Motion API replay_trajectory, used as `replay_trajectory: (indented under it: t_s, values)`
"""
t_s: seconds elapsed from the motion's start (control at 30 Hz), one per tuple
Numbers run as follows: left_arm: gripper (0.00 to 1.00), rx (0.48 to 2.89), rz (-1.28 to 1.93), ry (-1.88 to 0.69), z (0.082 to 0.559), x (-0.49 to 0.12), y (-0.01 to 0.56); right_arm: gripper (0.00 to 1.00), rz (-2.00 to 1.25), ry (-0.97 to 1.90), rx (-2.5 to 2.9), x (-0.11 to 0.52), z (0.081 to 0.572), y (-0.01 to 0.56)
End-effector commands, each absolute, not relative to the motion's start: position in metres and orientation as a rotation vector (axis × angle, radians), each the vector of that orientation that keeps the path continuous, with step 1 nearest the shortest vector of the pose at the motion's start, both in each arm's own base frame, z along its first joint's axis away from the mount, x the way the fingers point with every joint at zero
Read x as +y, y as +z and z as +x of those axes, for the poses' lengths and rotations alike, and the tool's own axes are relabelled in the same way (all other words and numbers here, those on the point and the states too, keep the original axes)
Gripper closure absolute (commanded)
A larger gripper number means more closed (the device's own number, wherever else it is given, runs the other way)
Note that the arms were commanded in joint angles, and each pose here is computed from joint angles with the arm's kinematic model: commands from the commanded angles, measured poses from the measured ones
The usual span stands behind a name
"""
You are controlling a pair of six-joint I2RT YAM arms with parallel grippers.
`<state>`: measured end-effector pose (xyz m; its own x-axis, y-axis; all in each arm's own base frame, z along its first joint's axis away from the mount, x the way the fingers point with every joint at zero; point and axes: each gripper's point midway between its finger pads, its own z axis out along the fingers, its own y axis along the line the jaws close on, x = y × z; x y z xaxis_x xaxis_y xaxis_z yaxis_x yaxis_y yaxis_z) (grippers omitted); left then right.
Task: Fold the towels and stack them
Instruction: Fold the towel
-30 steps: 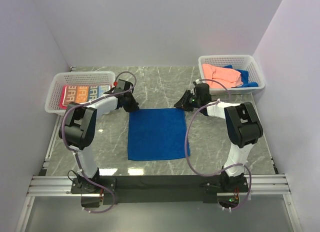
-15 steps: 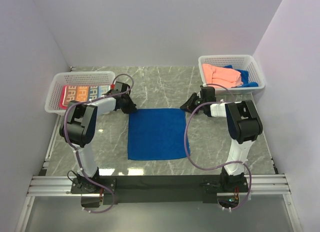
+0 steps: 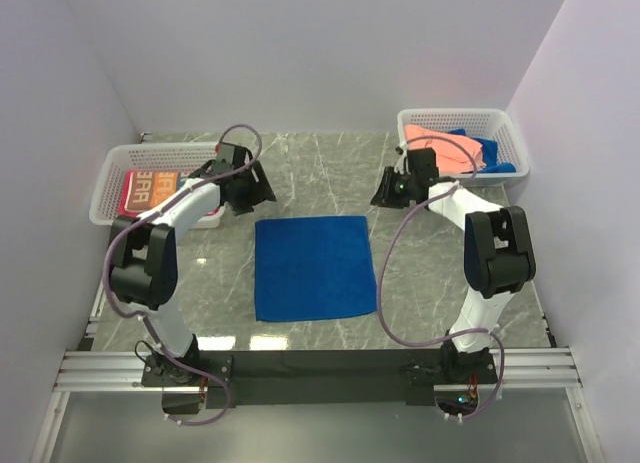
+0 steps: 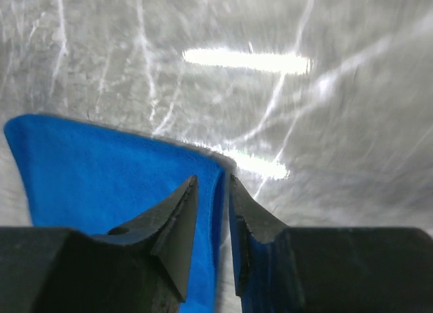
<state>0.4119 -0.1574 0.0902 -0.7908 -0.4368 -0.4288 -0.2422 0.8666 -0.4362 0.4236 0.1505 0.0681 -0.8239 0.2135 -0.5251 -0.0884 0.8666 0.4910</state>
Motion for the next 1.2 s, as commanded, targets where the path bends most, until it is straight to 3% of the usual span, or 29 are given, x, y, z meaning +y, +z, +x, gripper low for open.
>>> replay_trajectory:
  t_s: [0.0,0.17,0.53,1.17]
  values:
    - [0.18,2.436,-0.342,-0.387,0.414,-0.139,0.137,0.66,-0.244,0.509,2.483,0.134,0.419,0.091]
    - [0.01,2.430,-0.180,-0.319,0.400,-0.129,0.143,0.60,-0.470,0.487,2.514,0.143,0.420,0.088]
    - [0.00,2.312,-0.054,-0.266,0.387,-0.115,0.158,0.56,-0.895,0.449,2.539,0.189,0.423,0.067]
    - [0.01,2.330,-0.031,-0.300,0.386,-0.121,0.151,0.58,-0.985,0.344,2.641,0.188,0.418,0.032]
